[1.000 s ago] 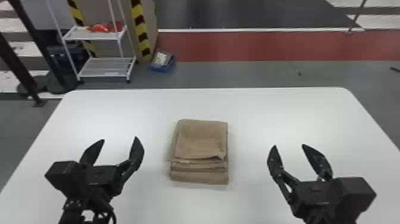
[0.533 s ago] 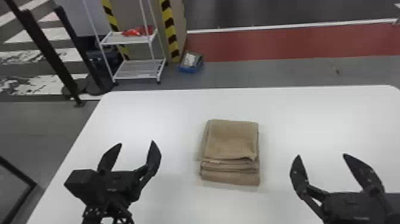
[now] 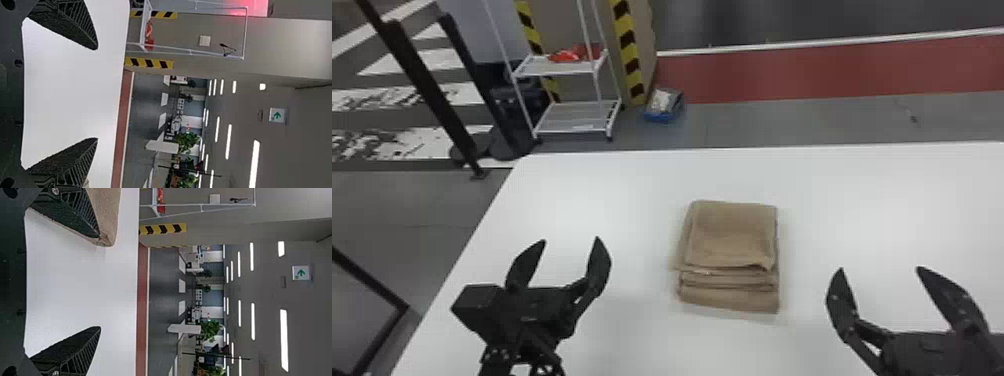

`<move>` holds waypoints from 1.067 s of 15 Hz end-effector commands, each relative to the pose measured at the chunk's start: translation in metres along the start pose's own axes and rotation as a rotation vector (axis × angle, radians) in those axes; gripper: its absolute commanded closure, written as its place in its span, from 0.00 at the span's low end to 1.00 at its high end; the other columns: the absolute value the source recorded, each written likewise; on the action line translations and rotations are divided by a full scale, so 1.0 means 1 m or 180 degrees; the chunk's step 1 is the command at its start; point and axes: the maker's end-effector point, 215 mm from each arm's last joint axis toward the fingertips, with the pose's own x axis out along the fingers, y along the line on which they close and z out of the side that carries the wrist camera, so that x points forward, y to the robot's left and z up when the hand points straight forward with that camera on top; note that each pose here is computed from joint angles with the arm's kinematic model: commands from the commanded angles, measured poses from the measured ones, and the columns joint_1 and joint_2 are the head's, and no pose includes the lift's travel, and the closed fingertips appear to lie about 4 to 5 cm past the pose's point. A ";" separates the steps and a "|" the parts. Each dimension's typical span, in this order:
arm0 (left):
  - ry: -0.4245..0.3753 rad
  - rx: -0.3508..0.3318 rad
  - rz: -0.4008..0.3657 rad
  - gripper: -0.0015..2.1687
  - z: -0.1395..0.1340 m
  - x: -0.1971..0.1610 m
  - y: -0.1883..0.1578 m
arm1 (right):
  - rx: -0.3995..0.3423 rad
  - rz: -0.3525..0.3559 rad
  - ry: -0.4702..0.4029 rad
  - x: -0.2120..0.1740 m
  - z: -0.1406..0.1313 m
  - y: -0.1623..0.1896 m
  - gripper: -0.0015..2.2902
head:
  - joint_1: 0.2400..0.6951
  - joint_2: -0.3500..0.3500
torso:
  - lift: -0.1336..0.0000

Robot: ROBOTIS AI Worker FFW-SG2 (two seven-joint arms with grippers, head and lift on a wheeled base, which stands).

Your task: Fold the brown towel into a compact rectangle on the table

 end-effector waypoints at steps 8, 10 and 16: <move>-0.0010 0.0003 -0.0043 0.02 0.002 0.002 -0.007 | 0.0035 0.0023 -0.0060 -0.005 0.010 0.006 0.02 | 1.00 0.77 | 0.06; -0.0006 0.0002 -0.0044 0.02 0.001 0.002 -0.007 | 0.0035 0.0036 -0.0061 -0.005 0.010 0.008 0.02 | 1.00 0.77 | 0.06; -0.0031 0.0004 -0.0012 0.02 0.003 0.003 0.000 | 0.0050 0.0062 -0.0073 -0.006 0.014 0.013 0.02 | 1.00 0.78 | 0.06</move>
